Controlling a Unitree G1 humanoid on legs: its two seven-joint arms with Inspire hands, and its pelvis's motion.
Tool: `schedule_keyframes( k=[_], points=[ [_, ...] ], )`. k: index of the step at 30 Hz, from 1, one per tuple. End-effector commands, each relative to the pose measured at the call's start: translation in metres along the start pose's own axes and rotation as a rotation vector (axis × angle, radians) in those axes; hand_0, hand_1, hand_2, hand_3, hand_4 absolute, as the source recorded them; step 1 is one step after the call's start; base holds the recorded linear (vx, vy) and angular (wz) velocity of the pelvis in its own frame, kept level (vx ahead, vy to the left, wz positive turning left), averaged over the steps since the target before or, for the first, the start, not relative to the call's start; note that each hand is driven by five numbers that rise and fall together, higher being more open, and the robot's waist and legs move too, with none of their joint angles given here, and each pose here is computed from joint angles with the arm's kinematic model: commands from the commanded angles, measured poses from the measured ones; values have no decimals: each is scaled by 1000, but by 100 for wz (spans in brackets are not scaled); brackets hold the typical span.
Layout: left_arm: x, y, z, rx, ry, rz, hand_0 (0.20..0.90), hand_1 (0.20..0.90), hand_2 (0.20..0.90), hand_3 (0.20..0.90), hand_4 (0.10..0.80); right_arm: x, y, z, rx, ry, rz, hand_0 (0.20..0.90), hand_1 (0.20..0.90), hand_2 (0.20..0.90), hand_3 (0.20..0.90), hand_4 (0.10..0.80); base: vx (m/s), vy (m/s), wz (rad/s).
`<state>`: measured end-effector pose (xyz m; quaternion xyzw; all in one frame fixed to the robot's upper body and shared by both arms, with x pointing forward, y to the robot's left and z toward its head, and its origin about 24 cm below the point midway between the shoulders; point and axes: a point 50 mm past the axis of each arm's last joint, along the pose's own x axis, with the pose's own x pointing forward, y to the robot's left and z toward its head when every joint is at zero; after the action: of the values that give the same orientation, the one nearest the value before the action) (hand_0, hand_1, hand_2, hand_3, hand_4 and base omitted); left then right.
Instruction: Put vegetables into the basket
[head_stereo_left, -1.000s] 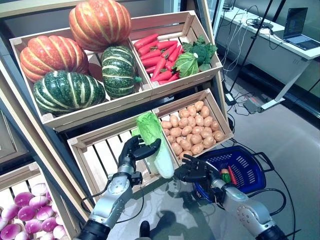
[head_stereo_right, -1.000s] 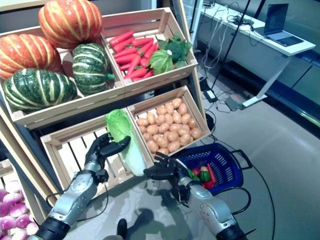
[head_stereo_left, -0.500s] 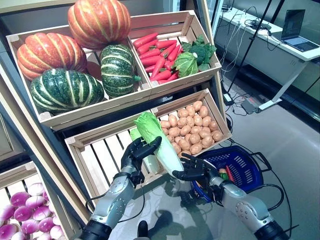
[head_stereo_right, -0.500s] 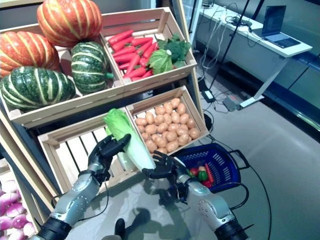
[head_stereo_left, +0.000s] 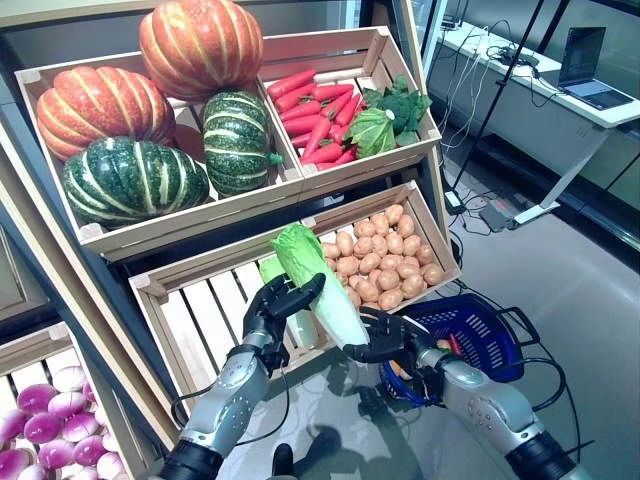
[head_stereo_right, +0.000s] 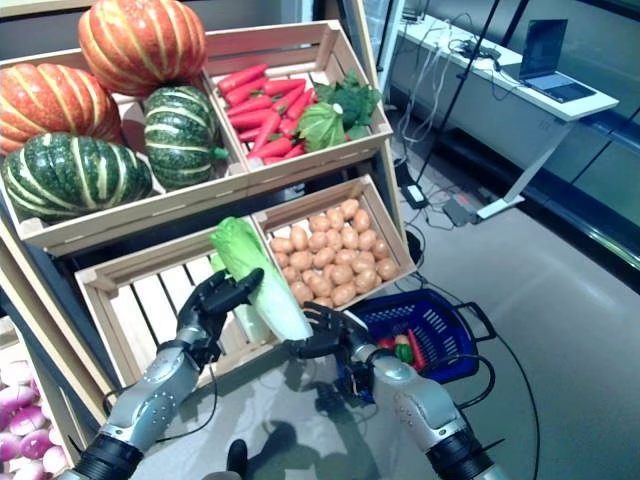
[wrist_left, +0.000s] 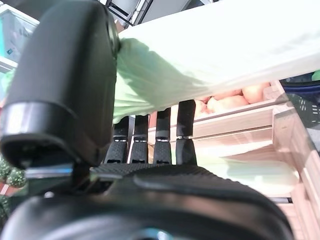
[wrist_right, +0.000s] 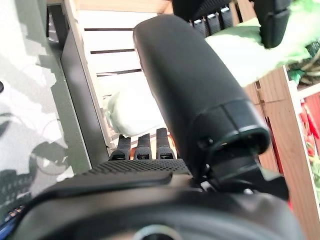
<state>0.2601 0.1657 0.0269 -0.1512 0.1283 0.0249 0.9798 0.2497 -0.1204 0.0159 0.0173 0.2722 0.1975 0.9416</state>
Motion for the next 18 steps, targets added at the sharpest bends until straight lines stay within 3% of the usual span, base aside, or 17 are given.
schedule_keyframes(
  k=[1,18],
  points=[
    [13,-54,58,26,-268,-245,300,300,300,300,400,9,36,45,-80,-146,217,900,900,900,900,800,0,0,0],
    [17,-61,57,133,-261,-259,300,300,300,300,400,18,57,52,4,-125,272,900,900,900,900,800,0,0,0]
  ],
)
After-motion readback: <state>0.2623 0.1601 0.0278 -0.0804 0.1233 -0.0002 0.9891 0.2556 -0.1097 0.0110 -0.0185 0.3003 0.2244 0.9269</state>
